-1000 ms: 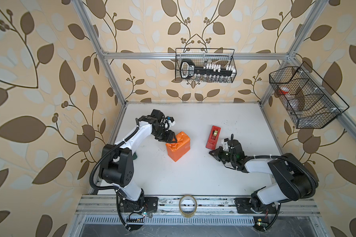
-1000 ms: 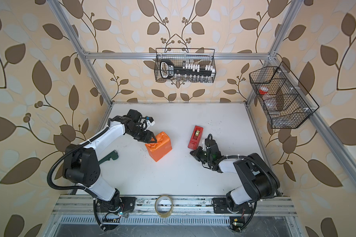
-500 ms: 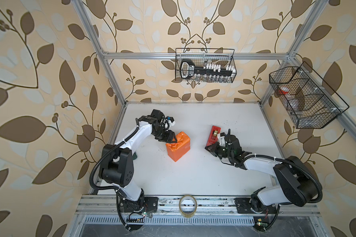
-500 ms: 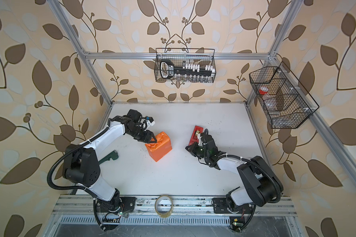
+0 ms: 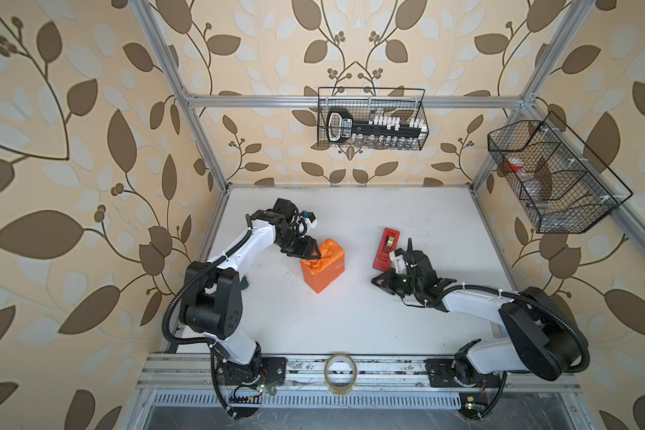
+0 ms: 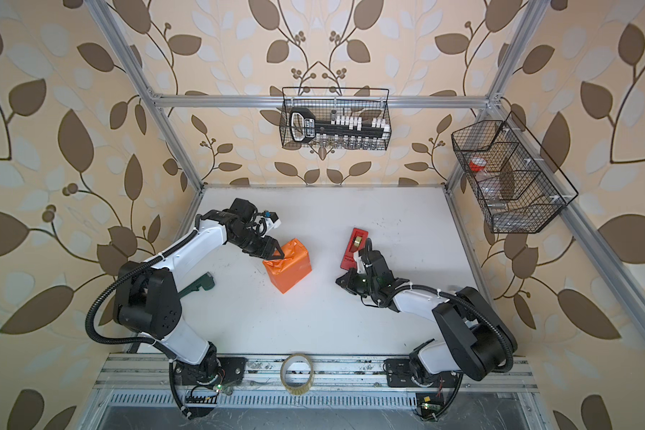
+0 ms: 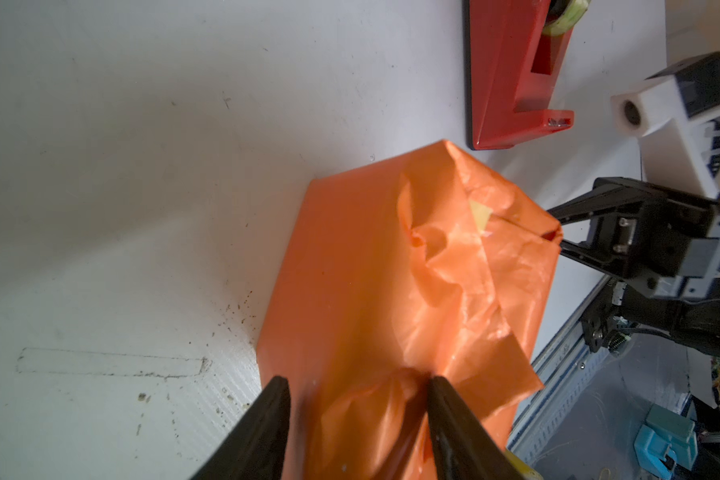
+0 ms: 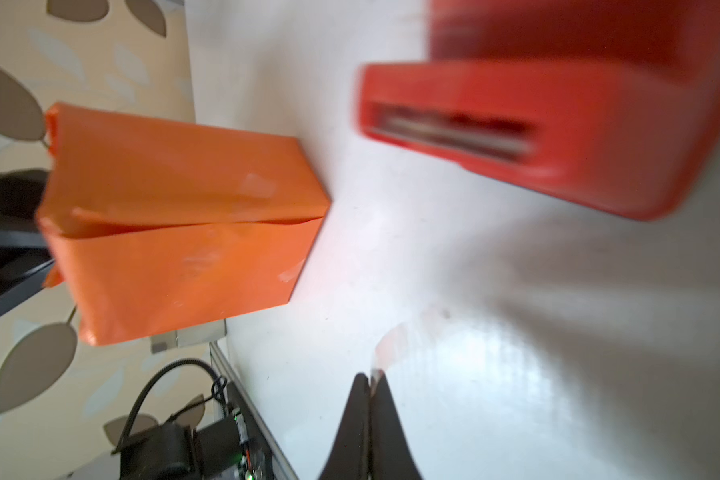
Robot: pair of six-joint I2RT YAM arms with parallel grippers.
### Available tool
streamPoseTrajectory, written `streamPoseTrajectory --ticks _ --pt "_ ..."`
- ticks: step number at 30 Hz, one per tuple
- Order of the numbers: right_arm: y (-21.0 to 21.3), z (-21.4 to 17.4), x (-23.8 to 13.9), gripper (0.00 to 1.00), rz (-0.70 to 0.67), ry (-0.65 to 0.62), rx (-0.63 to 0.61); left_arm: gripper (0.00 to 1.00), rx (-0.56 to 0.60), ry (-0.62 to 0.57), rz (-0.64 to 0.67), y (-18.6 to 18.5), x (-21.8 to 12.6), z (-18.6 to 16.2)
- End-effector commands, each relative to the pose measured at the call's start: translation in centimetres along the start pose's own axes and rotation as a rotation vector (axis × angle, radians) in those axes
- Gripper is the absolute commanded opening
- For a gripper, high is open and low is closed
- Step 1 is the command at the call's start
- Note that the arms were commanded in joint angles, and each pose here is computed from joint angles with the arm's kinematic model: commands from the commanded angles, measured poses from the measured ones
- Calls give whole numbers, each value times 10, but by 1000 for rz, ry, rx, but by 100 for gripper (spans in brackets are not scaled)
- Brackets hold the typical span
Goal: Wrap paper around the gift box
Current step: 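Pinch the gathered orange paper on the box top with the right gripper beside the left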
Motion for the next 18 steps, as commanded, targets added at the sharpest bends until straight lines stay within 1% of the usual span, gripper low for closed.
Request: streamPoseTrajectory --ticks 1,6,10,16,18 --pt "44 -1 -10 0 74 110 -158 54 -27 92 71 14 9 -17" --pt "103 26 -7 0 129 225 -293 54 -26 92 74 14 8 -17" --pt "130 40 8 0 113 314 -362 54 -27 93 77 15 9 -17" --pt "150 44 35 0 135 404 -395 55 -15 88 89 15 6 -18" --pt "151 40 45 0 118 445 -398 55 -13 83 90 14 4 -18"
Point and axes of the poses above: each gripper's point midway between its finger pads, its own x axis out along the fingers, its own y axis along the line the jaws close on, z = x × y, the point moved 5 cm from there along -x, back along the fingers, and after that the axes turned 1 degree about -x, right-handed, at the moved point
